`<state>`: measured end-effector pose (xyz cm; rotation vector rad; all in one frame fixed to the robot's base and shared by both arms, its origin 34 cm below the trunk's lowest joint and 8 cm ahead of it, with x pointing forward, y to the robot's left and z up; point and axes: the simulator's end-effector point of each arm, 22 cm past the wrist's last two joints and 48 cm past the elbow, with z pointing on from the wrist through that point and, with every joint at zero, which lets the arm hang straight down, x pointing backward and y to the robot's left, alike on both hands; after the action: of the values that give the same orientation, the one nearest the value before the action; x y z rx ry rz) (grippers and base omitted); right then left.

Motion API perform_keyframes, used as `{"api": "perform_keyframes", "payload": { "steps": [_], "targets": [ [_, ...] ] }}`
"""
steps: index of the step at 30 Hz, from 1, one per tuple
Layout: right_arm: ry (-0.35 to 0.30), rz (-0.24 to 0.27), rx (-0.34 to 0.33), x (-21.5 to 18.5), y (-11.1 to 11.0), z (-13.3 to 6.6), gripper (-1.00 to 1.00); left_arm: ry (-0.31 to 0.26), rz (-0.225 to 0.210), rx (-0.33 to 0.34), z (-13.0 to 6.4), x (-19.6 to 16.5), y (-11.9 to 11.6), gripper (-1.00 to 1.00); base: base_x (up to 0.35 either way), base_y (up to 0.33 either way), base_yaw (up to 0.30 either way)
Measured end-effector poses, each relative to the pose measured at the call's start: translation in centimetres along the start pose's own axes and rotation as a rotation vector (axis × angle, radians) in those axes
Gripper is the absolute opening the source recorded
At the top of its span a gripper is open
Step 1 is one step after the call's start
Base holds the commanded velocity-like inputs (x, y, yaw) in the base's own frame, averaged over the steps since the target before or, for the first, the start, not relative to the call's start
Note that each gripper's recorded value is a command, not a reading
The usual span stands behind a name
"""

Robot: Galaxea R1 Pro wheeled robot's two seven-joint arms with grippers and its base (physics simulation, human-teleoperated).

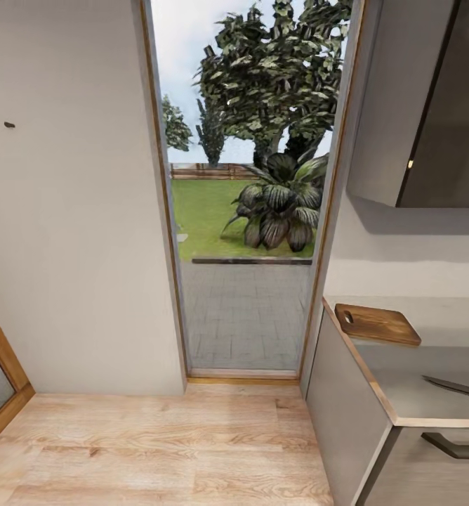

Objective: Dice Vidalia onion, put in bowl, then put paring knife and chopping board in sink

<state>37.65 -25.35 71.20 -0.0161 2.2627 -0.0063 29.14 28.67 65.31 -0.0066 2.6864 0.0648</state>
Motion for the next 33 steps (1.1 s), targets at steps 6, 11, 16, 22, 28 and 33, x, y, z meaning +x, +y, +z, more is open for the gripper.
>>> {"api": "perform_keyframes", "payload": {
  "steps": [6,11,16,22,28,33],
  "targets": [
    [0.0,-0.001,0.0,-0.01,0.01,0.0,1.0,0.0,0.001,0.0,0.0,-0.01,0.0,1.0,0.0,0.0,0.0],
    [0.0,-0.001,-0.001,-0.01,0.01,0.0,1.0,0.0,0.001,0.001,0.0,-0.01,0.0,1.0,0.0,0.0,0.0],
    [0.0,-0.001,-0.001,-0.01,0.01,0.0,1.0,0.0,0.001,0.0,0.0,-0.01,0.0,1.0,0.0,0.0,0.0],
    [0.001,-0.001,0.0,0.02,0.01,0.0,1.0,0.002,0.001,0.001,-0.01,0.13,-0.02,1.0,0.0,0.0,0.0],
    [0.001,0.001,-0.001,0.03,0.08,0.0,1.0,0.004,0.002,0.002,-0.01,0.19,-0.03,1.0,0.0,0.0,0.0],
    [0.007,0.003,0.001,0.15,0.1,0.0,1.0,0.003,0.003,0.002,-0.01,0.15,-0.03,1.0,0.0,0.0,0.0]
  ]
}}
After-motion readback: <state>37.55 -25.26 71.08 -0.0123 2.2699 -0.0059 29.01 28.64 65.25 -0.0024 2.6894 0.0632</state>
